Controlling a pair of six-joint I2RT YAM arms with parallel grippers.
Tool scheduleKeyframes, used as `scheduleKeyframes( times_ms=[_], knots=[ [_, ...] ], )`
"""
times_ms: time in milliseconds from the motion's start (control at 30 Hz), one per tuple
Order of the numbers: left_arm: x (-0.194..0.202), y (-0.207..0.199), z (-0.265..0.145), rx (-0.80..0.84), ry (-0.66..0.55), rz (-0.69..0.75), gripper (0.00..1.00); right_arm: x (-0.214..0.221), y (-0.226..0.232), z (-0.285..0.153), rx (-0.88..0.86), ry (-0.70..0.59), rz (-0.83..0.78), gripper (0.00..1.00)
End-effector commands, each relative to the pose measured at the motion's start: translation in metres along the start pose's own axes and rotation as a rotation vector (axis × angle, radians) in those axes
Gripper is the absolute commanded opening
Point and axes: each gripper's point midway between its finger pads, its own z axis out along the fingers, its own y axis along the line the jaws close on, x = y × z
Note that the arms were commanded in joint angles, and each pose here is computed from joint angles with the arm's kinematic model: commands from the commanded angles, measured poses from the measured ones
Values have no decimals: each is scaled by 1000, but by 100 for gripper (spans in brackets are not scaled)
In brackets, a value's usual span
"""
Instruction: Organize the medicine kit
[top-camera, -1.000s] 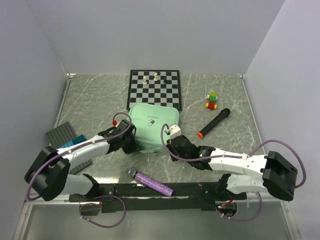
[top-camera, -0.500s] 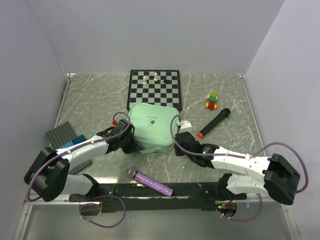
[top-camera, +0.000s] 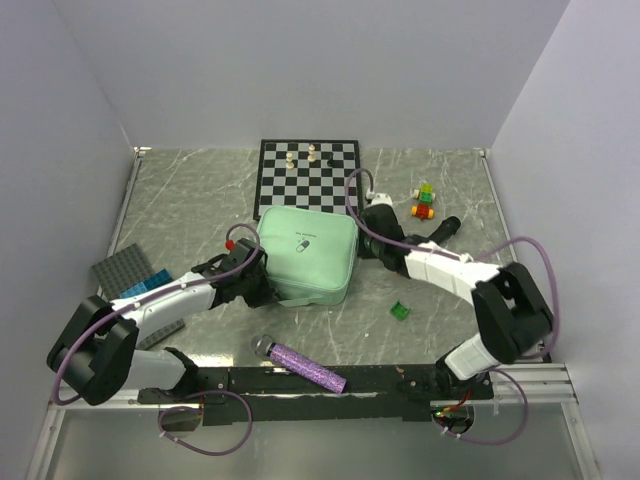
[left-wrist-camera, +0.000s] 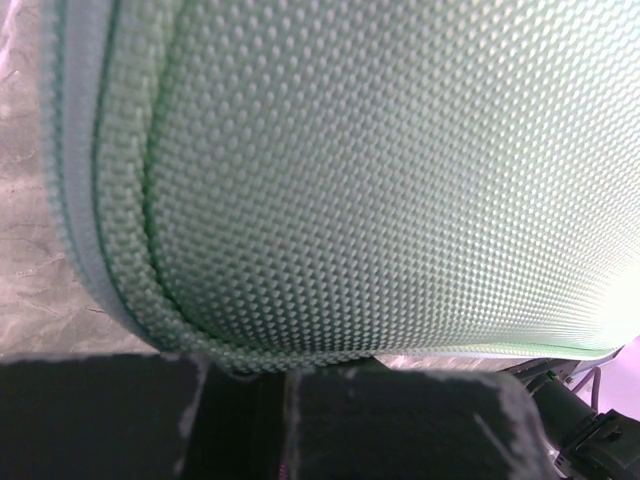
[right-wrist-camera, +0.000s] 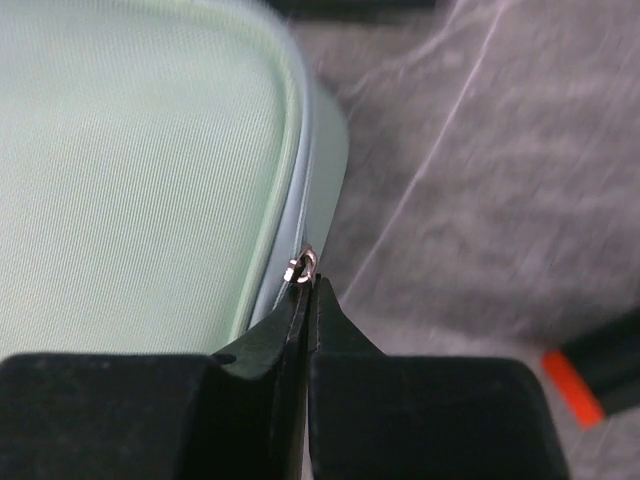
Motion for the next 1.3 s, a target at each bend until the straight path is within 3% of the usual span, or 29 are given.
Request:
scheduleKeyframes(
  times_ms=[0,167,500,700,900,1267],
  knots=[
    [-35,71,13,-266,-151,116,1,-96,-49,18,218,-273,11,0],
    [-47,65,-3,-269,-193,148,1,-83,-41,7,129,-326,56,0],
    [-93,40,-32,-250,-279,245,1,-13,-15,-64,111,-320,14,0],
    [-116,36,-14,-255,-287,192,1,44,11,-85,20,-234,-10,0],
    [-129,43,14,-319,-262,175,1,90,2,-82,101,-119,-57,0],
    [-131,76,4,-423,-305,228,1,47,-51,-69,222,-171,102,0]
  ],
)
